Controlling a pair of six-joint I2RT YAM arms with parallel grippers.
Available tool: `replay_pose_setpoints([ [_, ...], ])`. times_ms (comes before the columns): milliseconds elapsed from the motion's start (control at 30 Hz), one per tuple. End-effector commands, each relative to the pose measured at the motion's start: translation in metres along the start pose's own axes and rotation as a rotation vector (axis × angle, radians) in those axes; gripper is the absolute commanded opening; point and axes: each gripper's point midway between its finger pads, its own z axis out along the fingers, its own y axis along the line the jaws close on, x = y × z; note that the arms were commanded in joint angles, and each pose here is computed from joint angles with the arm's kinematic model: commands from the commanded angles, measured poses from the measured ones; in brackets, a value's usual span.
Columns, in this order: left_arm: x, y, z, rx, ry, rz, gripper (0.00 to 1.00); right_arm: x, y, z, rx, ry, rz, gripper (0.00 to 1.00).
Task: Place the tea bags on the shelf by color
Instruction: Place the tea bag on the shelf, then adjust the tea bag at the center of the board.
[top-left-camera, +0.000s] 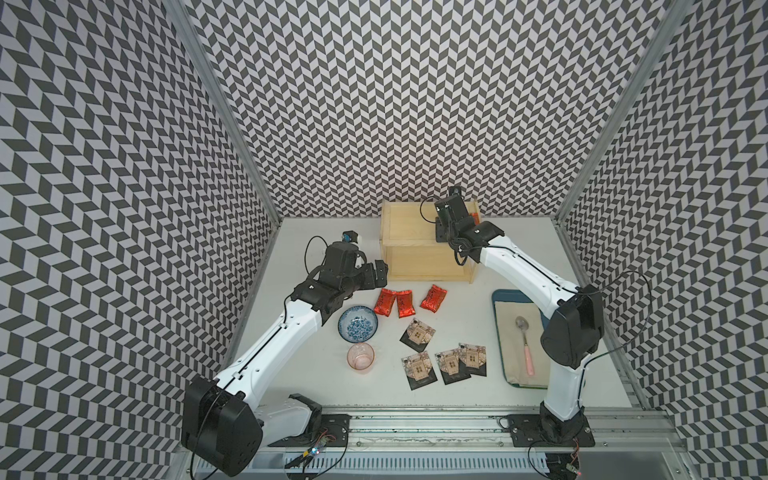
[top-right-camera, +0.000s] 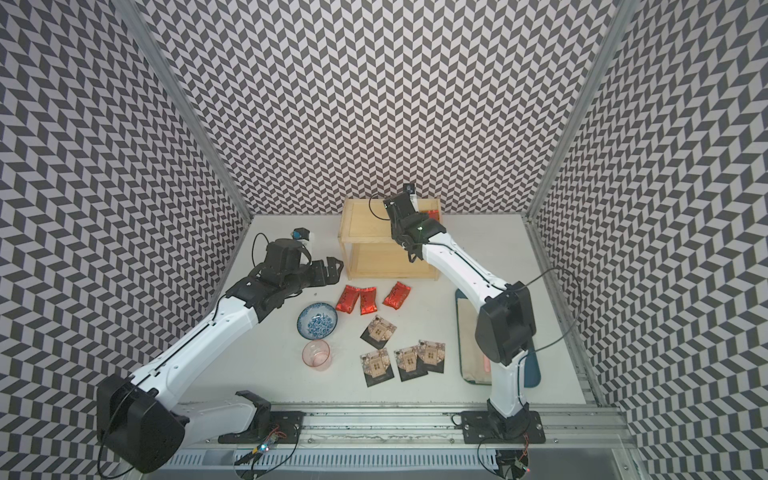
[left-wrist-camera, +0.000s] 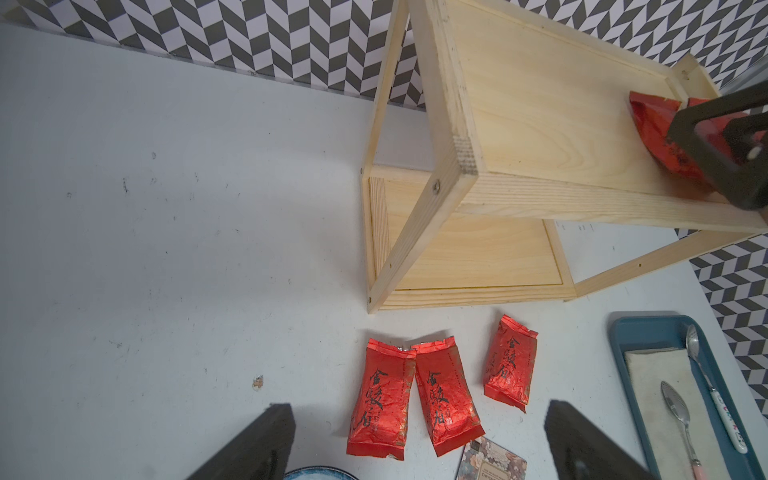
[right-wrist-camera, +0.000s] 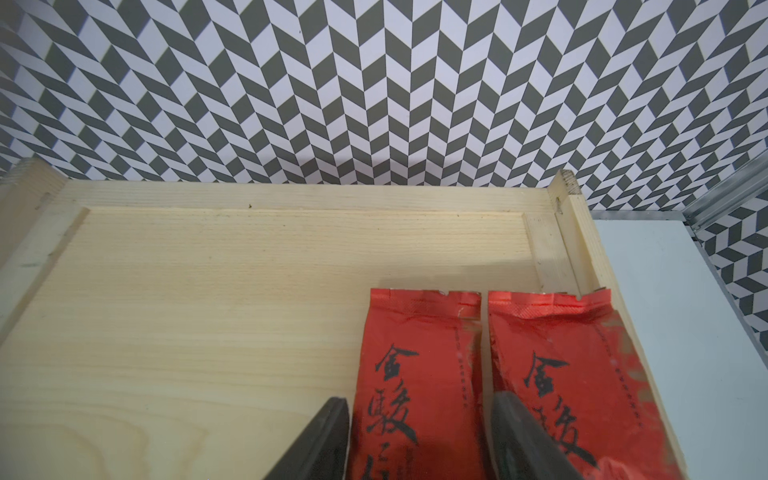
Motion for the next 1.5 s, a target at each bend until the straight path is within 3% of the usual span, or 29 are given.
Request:
replay_pose_setpoints([
  [0,-0.001,0.001,-0.001,0.005,-0.011,0.003,0.99,-0.026,0.000,-0.007,-0.005,-0.066,0.032,0.61],
  [233,0.002,0.000,-0.006,0.010,-0.007,-0.010,0.99,-0.052,0.000,-0.054,-0.069,-0.109,0.067,0.62],
  [333,0.008,0.001,-0.009,0.020,-0.002,-0.018,0.99,-0.040,0.003,-0.080,-0.148,-0.092,0.087,0.62],
  [500,0.015,0.004,-0.013,0.013,0.021,-0.016,0.99,0.039,0.000,-0.097,-0.163,-0.015,0.111,0.62],
  [667,0.020,0.007,-0.014,0.009,0.022,-0.012,0.99,0.120,0.017,-0.102,-0.268,0.063,0.176,0.62],
  [800,0.021,0.007,-0.013,0.008,0.021,-0.012,0.99,0.162,0.027,-0.095,-0.326,0.108,0.235,0.67],
  [967,0.023,0.009,-0.011,-0.003,0.024,-0.008,0.99,0.186,0.029,-0.080,-0.325,0.117,0.303,0.75],
  [1267,0.022,0.012,-0.014,-0.013,0.015,-0.002,0.99,0.222,0.044,-0.043,-0.248,0.219,0.231,0.75],
  [1333,0.021,0.012,-0.014,-0.013,0.013,-0.001,0.99,0.229,0.044,-0.033,-0.203,0.235,0.272,0.84],
  [1467,0.022,0.013,-0.014,-0.014,0.014,-0.001,0.99,0.238,0.056,-0.021,-0.216,0.262,0.233,0.89],
])
